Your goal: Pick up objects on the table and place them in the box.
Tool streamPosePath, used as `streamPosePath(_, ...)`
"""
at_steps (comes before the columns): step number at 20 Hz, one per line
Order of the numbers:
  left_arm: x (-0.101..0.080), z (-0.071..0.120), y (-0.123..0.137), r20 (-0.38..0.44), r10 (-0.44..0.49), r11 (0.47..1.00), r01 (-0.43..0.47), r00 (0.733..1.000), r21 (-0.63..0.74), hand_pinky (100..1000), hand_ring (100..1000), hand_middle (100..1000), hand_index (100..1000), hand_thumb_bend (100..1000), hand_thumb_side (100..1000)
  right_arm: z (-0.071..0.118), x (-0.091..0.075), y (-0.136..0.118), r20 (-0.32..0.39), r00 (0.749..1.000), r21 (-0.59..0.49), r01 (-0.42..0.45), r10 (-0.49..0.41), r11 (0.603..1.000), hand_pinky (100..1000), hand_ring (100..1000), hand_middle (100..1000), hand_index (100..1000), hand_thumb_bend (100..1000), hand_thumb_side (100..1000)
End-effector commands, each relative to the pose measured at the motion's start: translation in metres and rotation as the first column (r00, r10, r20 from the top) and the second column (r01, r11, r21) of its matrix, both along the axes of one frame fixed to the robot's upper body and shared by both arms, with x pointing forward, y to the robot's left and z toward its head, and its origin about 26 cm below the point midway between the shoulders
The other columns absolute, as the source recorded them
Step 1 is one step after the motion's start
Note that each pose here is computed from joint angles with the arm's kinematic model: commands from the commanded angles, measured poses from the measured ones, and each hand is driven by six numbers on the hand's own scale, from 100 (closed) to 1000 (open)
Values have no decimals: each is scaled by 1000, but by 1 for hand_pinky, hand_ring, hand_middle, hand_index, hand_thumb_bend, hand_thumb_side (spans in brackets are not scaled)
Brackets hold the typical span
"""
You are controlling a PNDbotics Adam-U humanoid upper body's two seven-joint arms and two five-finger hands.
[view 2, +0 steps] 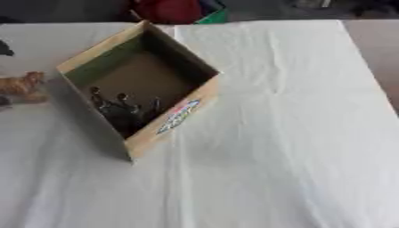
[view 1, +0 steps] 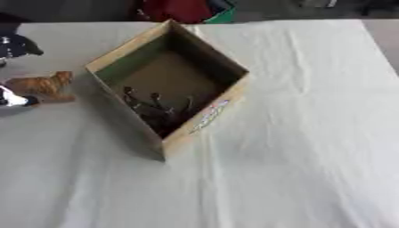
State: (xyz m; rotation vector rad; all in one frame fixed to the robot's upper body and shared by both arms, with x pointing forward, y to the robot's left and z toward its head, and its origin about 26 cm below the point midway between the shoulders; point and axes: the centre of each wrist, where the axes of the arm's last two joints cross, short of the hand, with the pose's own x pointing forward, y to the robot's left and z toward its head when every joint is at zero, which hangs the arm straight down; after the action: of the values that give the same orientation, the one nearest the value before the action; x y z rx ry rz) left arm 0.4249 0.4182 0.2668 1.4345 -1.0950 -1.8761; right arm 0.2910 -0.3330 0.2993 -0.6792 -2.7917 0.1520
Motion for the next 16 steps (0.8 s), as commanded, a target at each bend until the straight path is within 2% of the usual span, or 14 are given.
streamPosePath(1,0,15,8,-3,48,999,-48,999,6,686,894,852,919,476,536,9,-4,0,38,999,-21,9,-8,1000,722,1000,690,785,100,982)
streamPosePath(10,0,25,-1,-57,84,996,-84,995,-10,686,894,852,919,476,536,9,-4,0,37,999,-15,11,-10,1000,722,1000,690,785,100,982)
streamPosePath(11,0,26,-3,-63,87,996,-87,994,-12,608,786,726,753,188,420,9,-4,0,37,999,-14,11,-10,1000,722,1000,682,781,100,977)
streamPosePath(13,3,19,-4,-97,108,993,-112,989,-35,586,748,659,694,100,387,7,-4,0,37,999,7,9,-9,1000,721,1000,682,780,100,975)
streamPosePath(16,7,16,-11,-131,106,989,-117,986,-86,548,691,587,621,100,360,4,-4,-2,31,999,27,18,-19,999,719,1000,681,779,100,972)
